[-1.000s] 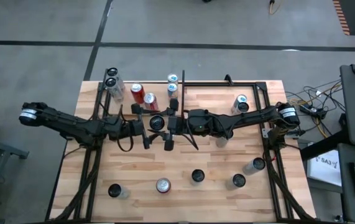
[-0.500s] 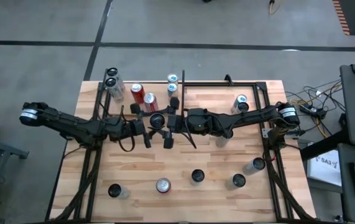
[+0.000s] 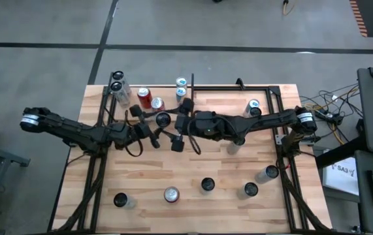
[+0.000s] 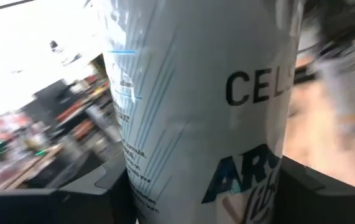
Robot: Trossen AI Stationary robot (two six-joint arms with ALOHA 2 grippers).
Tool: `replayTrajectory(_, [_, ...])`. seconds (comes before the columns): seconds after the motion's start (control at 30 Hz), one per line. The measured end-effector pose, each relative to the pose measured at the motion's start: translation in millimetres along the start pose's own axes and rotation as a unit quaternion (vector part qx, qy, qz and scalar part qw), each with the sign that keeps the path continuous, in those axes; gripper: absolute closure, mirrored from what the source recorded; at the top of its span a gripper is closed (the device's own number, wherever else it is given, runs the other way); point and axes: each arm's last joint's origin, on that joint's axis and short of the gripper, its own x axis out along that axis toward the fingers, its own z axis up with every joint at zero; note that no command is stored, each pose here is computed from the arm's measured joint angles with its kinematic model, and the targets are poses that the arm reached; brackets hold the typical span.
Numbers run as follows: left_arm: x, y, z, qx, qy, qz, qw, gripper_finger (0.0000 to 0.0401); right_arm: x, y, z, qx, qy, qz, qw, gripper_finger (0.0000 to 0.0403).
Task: Place canned beverage on shelf
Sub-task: Put the top left white and blue soda can on the shelf
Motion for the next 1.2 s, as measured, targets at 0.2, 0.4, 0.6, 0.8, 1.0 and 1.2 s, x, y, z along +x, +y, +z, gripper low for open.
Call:
replayTrajectory(0.2, [-4,7,-9,0.019,0.028,0.048,0.998,0.0170,-5,-8,22,-0.018,0.079,-0.013,0.997,0.0084])
replayTrajectory(0.4, [-4,11,-10,0.009,0.026,0.052,0.998,0.0170,-5,-11,30,-0.015,0.094,-0.015,0.995,0.0081])
replayTrajectory(0.6, [-2,9,-11,0.008,0.026,0.047,0.999,0.0170,9,-8,28,-0.028,0.099,-0.022,0.994,0.0076])
replayTrajectory(0.8, [-2,9,-10,0.005,0.023,0.049,0.999,0.0170,33,-7,21,-0.043,0.109,-0.042,0.992,0.0075])
replayTrajectory(1.0, [-2,9,-10,0.007,0.024,0.048,0.999,0.0170,44,-9,24,-0.036,0.101,-0.050,0.993,0.0081])
replayTrajectory(1.2, [-2,9,-10,0.006,0.023,0.047,0.999,0.0170,44,-13,27,-0.021,0.111,-0.050,0.992,0.0159])
